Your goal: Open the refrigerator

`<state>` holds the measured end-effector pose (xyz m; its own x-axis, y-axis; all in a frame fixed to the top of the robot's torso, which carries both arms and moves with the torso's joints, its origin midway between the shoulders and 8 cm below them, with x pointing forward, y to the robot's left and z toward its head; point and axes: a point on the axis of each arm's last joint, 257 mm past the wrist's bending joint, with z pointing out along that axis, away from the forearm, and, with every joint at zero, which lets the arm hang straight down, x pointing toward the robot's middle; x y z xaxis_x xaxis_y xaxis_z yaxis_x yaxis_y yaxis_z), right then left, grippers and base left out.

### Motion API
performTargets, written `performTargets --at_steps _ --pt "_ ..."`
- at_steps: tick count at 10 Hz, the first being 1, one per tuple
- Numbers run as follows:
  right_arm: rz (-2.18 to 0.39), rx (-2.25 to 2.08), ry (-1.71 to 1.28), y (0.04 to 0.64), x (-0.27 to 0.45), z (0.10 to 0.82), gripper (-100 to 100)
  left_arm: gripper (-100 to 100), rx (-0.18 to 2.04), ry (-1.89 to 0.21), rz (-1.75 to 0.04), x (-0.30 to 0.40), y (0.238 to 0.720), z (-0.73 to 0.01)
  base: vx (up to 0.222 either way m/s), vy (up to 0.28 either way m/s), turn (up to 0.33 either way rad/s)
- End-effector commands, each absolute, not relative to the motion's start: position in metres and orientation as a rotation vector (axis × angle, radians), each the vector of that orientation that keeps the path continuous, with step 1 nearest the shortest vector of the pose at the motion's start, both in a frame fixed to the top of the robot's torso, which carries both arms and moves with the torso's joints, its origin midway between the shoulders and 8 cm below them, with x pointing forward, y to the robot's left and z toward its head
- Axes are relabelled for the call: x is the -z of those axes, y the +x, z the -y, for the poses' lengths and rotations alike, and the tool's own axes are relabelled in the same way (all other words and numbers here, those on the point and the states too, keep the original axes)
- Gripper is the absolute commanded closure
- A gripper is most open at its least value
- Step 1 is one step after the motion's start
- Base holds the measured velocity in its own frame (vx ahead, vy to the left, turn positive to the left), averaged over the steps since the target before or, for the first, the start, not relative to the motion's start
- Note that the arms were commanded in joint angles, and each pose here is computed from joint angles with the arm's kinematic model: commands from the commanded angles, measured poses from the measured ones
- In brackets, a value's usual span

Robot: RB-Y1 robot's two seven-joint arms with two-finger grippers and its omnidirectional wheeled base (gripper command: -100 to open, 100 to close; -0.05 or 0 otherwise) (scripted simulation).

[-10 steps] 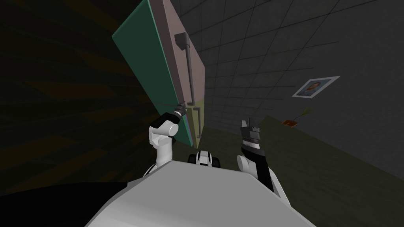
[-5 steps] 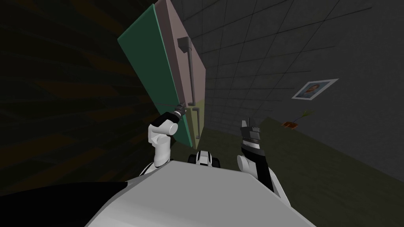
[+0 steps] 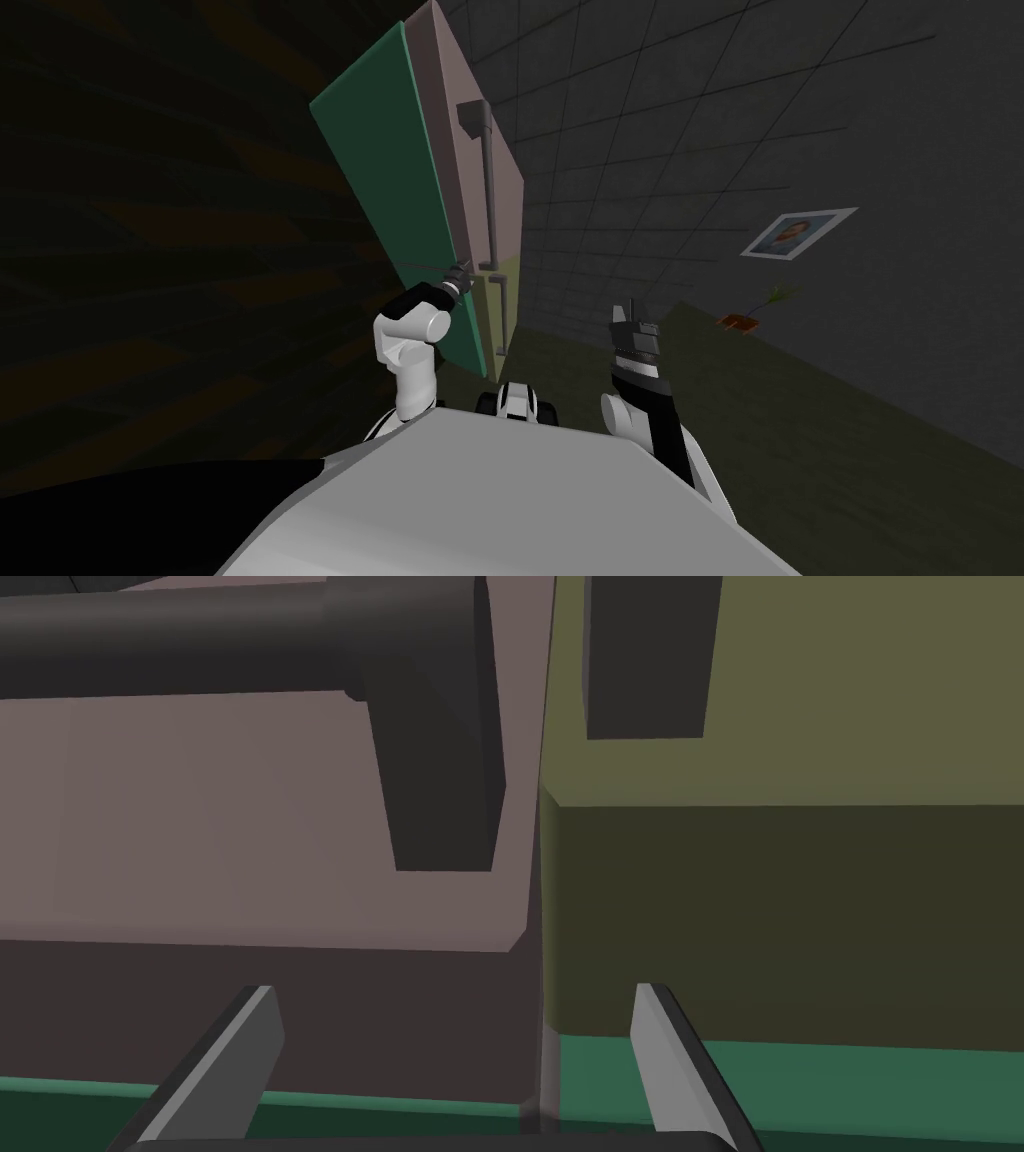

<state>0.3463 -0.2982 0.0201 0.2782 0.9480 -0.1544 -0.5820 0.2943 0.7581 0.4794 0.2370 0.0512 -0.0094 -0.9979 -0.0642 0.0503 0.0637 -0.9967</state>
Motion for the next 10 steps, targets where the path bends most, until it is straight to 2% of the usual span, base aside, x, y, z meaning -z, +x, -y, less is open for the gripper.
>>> performTargets --at_steps 1,7,9,10 --pt "-0.678 -1.129 0.649 0.346 -0.020 0.298 0 -100 1.269 -1.111 -1.162 -0.071 0.467 -0.226 0.005 -0.006 -0.001" --pt "-0.678 -1.129 0.649 0.346 -0.020 0.298 0 -100 1.339 -1.103 -1.103 -0.092 0.451 -0.219 -0.001 -0.001 0.000" --pt "-0.677 -1.129 0.649 0.346 -0.020 0.298 0 -100 1.291 -1.158 -1.145 -0.067 0.456 -0.228 -0.029 0.012 0.043" --pt "-0.677 -1.129 0.649 0.346 -0.020 0.298 0 100 1.300 -1.176 -1.129 -0.071 0.453 -0.232 0.065 0.046 0.039"
